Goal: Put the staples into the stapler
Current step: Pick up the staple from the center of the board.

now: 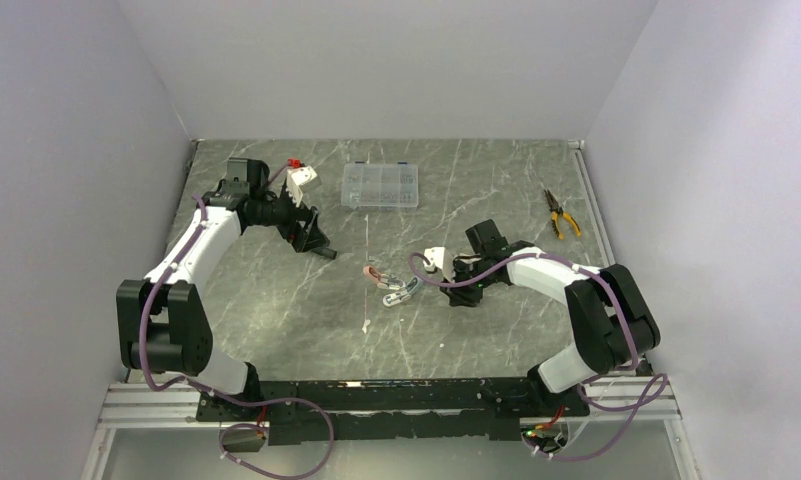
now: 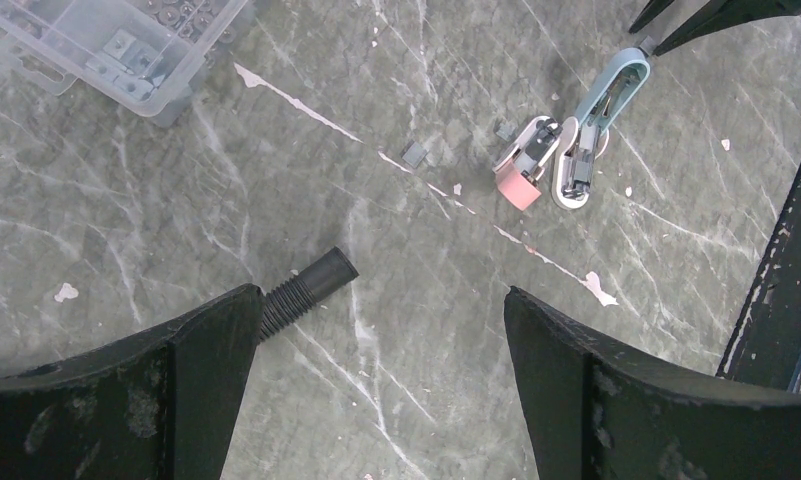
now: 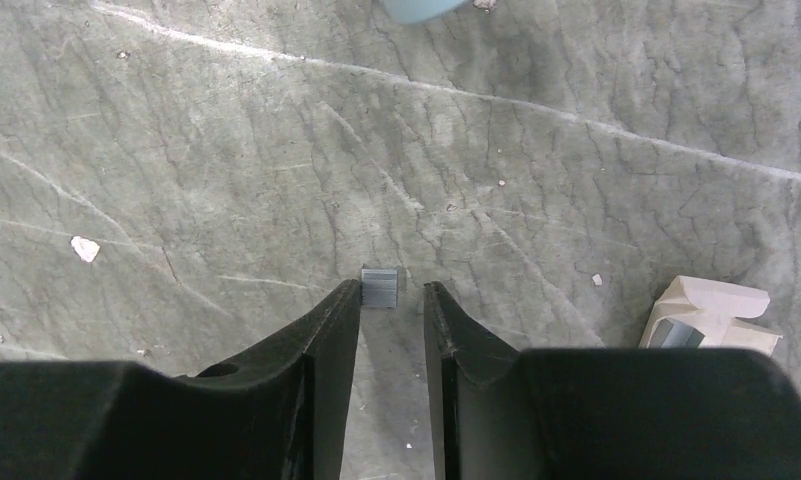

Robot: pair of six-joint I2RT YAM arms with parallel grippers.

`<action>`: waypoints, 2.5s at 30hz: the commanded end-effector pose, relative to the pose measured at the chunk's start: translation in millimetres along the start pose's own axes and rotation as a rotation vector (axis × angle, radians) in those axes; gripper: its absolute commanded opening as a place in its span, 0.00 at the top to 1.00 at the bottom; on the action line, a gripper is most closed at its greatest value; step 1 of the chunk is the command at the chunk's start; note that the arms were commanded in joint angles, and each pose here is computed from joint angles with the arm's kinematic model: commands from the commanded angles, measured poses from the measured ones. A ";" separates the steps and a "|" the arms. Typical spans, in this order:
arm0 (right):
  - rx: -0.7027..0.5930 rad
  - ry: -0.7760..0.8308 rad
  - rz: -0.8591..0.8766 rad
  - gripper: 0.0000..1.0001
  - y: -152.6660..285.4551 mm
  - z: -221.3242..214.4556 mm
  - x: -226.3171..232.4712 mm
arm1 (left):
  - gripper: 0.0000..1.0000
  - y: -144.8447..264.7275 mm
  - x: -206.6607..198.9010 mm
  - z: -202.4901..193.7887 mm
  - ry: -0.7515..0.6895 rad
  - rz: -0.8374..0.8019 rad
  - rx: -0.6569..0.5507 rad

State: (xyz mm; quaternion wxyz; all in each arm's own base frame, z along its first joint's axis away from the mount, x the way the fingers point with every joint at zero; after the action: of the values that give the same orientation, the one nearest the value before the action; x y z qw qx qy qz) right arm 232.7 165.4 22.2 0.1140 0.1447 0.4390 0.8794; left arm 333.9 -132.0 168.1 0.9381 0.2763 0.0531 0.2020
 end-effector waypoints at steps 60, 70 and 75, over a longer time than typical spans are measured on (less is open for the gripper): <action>-0.155 0.009 -0.086 0.96 76.9 98.0 -9.7 | 0.05 18.1 17.6 35.9 0.042 0.153 -0.105; -0.225 -0.034 -0.148 0.97 90.8 114.8 -12.2 | 0.05 25.7 -4.5 65.8 0.073 0.004 -0.238; -0.247 -0.045 -0.174 0.97 97.2 121.3 -14.4 | 0.05 26.3 2.9 70.3 0.100 0.039 -0.246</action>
State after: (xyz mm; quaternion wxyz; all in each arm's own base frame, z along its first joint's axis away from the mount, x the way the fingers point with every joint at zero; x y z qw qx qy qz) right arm 268.3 186.6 136.8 0.1889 0.1380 0.3706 0.8989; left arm 335.5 -141.1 212.9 0.9509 0.1836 0.0839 0.2344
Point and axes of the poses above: each gripper's point midway between its finger pads, its own y axis back along the fingers, its own x axis along the line the jaws close on, z = x × y, the point moved 1 cm from there along y, back along the fingers, and after that the axes turned 12 degrees about -y, right-handed, at the moved point
